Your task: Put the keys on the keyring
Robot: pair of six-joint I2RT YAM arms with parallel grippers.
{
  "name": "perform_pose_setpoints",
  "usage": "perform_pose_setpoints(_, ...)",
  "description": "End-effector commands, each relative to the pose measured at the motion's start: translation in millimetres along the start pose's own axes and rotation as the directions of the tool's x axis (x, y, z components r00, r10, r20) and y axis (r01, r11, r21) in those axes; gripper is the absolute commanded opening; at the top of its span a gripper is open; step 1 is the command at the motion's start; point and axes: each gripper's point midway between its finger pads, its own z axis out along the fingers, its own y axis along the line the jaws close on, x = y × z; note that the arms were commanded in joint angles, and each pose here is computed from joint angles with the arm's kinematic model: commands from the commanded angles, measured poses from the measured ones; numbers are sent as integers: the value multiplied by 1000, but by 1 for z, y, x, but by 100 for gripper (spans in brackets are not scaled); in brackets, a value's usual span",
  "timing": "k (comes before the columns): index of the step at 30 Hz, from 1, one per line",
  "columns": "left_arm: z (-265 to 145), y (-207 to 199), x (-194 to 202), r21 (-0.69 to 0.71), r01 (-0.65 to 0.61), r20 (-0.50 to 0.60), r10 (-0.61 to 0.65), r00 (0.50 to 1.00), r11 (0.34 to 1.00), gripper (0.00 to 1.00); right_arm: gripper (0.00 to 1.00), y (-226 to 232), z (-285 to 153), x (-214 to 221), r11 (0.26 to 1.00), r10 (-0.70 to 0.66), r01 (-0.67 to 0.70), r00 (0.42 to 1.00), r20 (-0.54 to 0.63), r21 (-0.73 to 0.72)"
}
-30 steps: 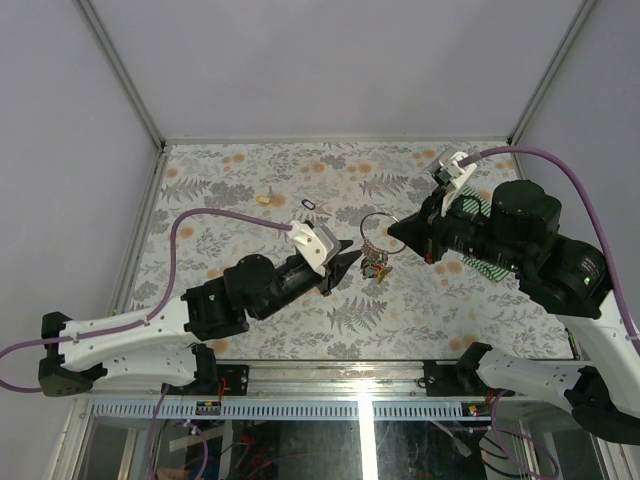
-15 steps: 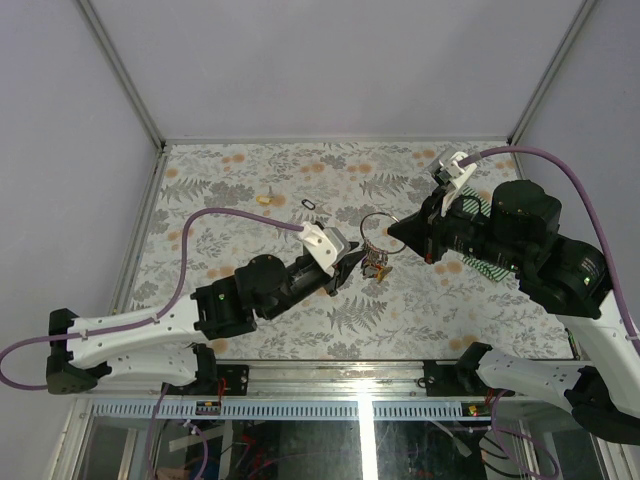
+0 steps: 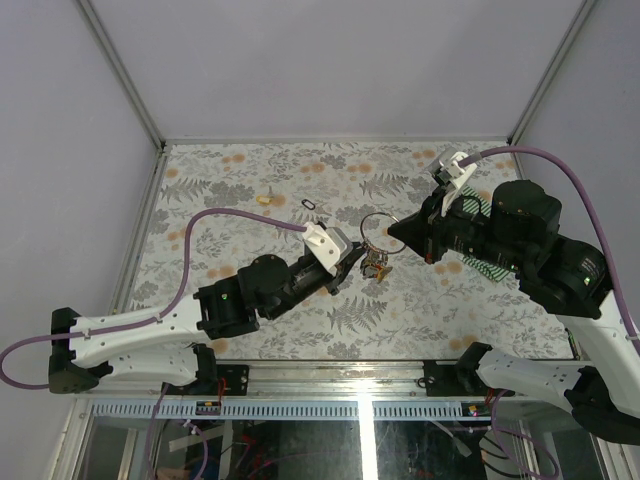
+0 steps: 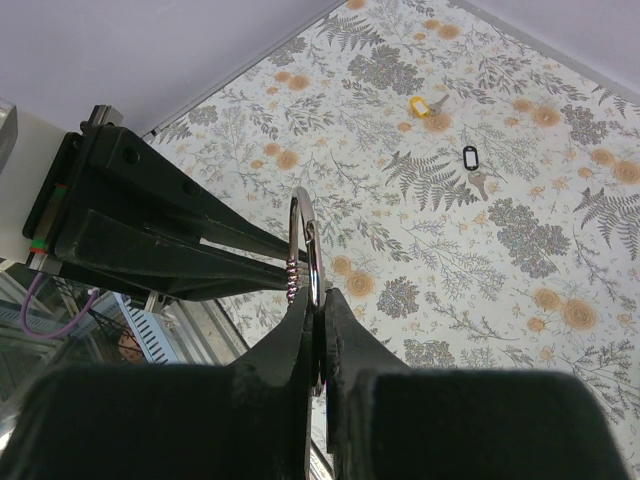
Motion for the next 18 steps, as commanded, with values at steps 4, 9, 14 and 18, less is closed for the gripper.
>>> perform_pose_setpoints(4,-1,7,-37,-37,28,113,-24,993,999,15,0,8,-7,-25,1000,-9,12,995,100,-28)
perform_pose_setpoints(9,-2,10,-37,-51,26,115,-20,993,998,16,0,8,-7,-26,999,-11,14,995,101,-31)
perform_pose_setpoints(14,-4,7,-40,-32,22,123,-18,992,999,24,0,8,-6,-26,999,-12,15,995,99,-34)
perform_pose_setpoints(18,-7,0,-38,20,8,125,-10,992,1000,29,0,8,-7,-26,999,-14,17,995,100,-28)
